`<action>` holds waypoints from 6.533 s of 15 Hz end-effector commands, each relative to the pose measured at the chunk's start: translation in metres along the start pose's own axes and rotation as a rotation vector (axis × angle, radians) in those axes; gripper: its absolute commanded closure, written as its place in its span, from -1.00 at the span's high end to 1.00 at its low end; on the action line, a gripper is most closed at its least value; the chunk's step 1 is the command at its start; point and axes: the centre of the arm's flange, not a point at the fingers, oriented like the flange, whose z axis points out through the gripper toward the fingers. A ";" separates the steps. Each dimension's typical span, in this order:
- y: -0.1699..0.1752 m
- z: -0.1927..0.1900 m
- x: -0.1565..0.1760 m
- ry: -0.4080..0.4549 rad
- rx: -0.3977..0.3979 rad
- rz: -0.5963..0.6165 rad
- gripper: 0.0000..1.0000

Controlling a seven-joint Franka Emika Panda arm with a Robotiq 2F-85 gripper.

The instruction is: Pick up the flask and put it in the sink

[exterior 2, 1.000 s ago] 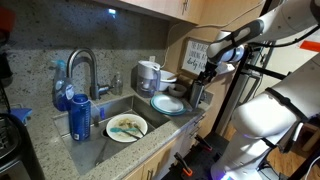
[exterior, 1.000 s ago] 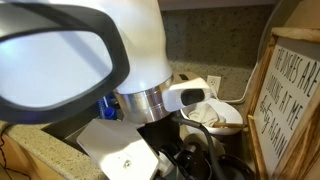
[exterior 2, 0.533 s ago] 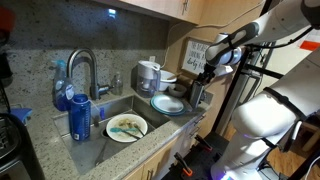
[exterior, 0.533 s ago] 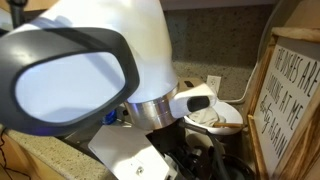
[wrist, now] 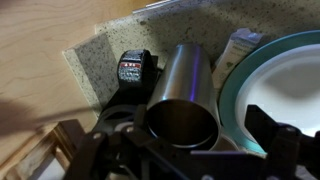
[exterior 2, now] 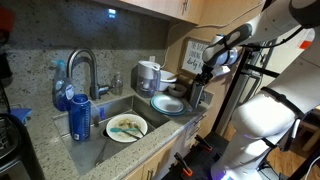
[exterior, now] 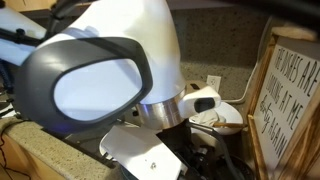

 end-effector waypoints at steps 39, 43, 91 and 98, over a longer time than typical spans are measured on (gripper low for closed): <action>-0.008 0.023 0.039 -0.092 0.040 0.025 -0.93; -0.010 0.002 0.044 -0.110 0.060 0.033 -0.92; -0.360 -0.033 0.167 -0.069 0.523 -0.574 -0.91; -0.393 0.004 0.155 -0.101 0.529 -0.652 -0.91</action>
